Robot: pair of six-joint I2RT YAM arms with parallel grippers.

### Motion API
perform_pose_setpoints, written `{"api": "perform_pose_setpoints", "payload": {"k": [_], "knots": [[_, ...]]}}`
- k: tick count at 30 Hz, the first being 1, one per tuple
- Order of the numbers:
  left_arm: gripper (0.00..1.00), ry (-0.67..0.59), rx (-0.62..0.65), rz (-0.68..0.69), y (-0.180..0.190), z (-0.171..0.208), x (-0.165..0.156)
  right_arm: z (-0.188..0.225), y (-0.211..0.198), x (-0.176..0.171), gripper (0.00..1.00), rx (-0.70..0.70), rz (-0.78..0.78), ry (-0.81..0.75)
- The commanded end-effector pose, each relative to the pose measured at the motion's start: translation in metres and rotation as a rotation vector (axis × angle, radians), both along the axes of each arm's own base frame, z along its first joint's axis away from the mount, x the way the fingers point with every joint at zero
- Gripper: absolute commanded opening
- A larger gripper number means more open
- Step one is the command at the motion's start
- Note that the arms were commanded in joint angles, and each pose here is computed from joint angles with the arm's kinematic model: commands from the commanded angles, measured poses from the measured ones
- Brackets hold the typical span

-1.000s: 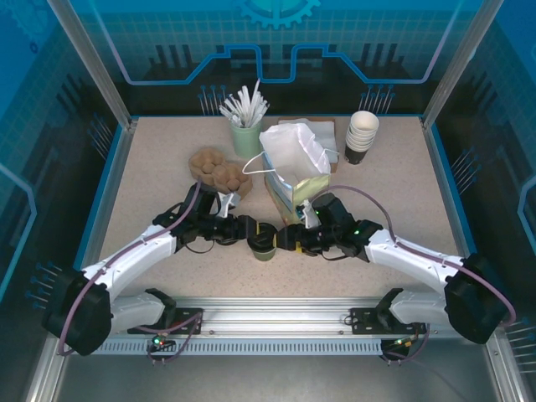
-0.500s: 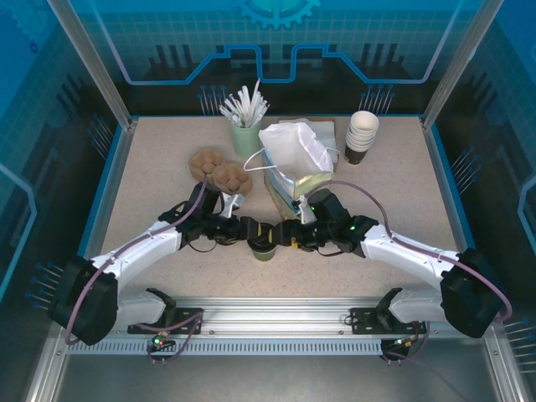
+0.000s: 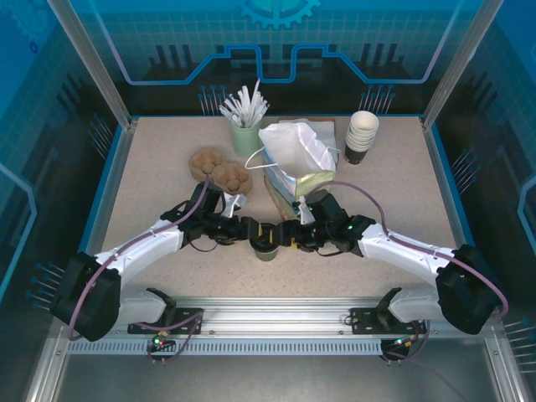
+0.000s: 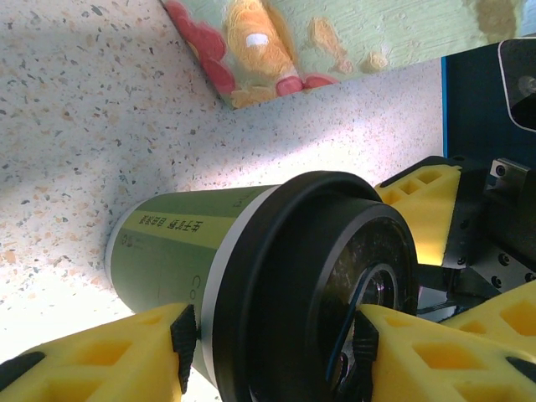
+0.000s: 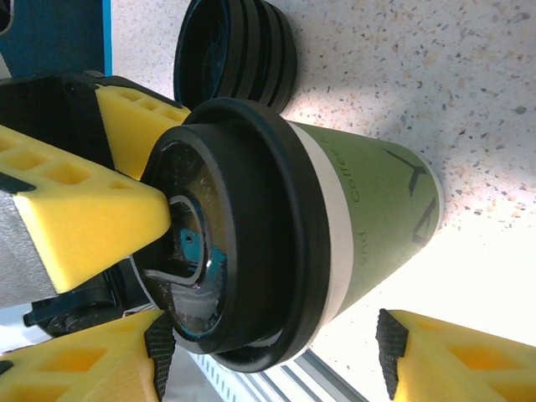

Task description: Pack the takeout coffee

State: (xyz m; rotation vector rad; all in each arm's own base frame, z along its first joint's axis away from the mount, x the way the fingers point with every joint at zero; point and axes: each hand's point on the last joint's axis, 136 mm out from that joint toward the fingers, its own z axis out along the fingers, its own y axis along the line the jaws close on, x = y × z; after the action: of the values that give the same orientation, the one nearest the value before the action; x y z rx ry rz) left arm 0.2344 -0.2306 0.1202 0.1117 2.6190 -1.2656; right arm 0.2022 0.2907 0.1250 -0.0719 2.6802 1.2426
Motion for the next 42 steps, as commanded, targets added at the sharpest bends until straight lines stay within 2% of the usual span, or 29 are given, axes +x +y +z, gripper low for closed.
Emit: {"api": "perform_pose_setpoints", "payload": {"k": [1, 18, 42], "knots": [[0.54, 0.000, -0.024, -0.026, -0.001, -0.001, -0.003, -0.001, 0.000, -0.001, 0.67, -0.028, 0.000, -0.006], [0.54, 0.034, -0.004, -0.050, 0.000, -0.014, -0.013, -0.009, -0.010, -0.007, 0.62, -0.107, -0.014, -0.011], [0.48, 0.075, 0.017, -0.047, 0.003, -0.031, -0.018, -0.026, -0.017, -0.010, 0.58, -0.166, -0.029, 0.020]]}}
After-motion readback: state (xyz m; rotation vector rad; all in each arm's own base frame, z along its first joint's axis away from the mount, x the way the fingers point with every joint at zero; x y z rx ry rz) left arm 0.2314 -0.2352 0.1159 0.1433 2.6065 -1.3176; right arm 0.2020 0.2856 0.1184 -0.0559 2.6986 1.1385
